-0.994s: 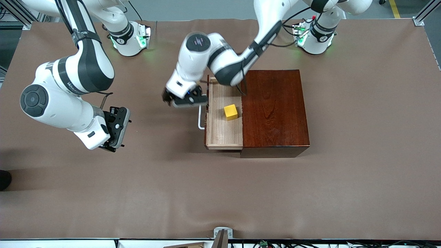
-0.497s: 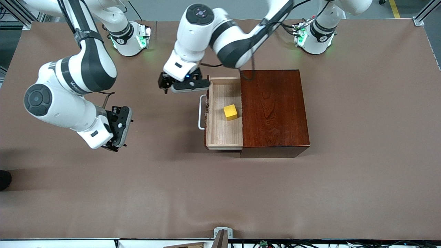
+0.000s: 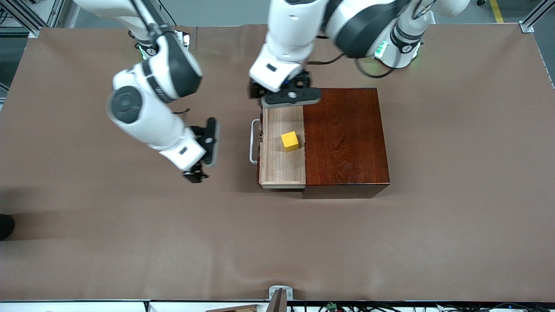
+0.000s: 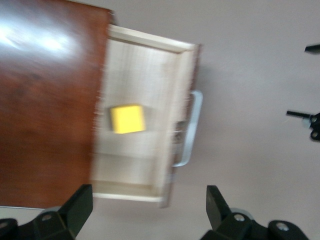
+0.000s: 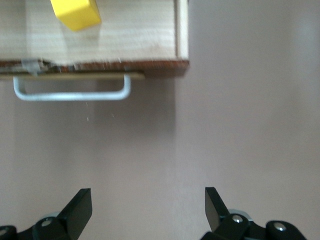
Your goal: Open drawer, take yellow block, close drawer
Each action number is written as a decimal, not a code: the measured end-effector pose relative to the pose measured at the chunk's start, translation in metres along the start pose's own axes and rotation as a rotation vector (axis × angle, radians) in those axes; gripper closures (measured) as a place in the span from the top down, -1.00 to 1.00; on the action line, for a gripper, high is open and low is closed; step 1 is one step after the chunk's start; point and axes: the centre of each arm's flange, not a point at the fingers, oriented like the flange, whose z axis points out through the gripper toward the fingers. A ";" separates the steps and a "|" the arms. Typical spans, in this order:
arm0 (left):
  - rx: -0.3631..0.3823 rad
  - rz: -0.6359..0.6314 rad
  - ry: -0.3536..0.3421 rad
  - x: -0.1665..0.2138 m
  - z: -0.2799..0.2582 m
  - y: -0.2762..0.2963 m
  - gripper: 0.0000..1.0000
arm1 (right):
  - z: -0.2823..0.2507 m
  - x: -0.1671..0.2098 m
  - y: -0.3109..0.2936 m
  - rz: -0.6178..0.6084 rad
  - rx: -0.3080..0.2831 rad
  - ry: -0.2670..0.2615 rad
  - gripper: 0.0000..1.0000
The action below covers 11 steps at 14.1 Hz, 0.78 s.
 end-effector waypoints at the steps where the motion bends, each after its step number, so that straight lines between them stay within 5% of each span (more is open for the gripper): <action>1: 0.022 0.045 -0.015 0.012 -0.011 -0.023 1.00 | 0.007 0.009 -0.004 -0.006 0.005 -0.002 1.00; 11: 0.077 0.302 -0.064 0.093 -0.069 -0.232 1.00 | 0.072 0.150 -0.094 0.067 0.011 -0.028 1.00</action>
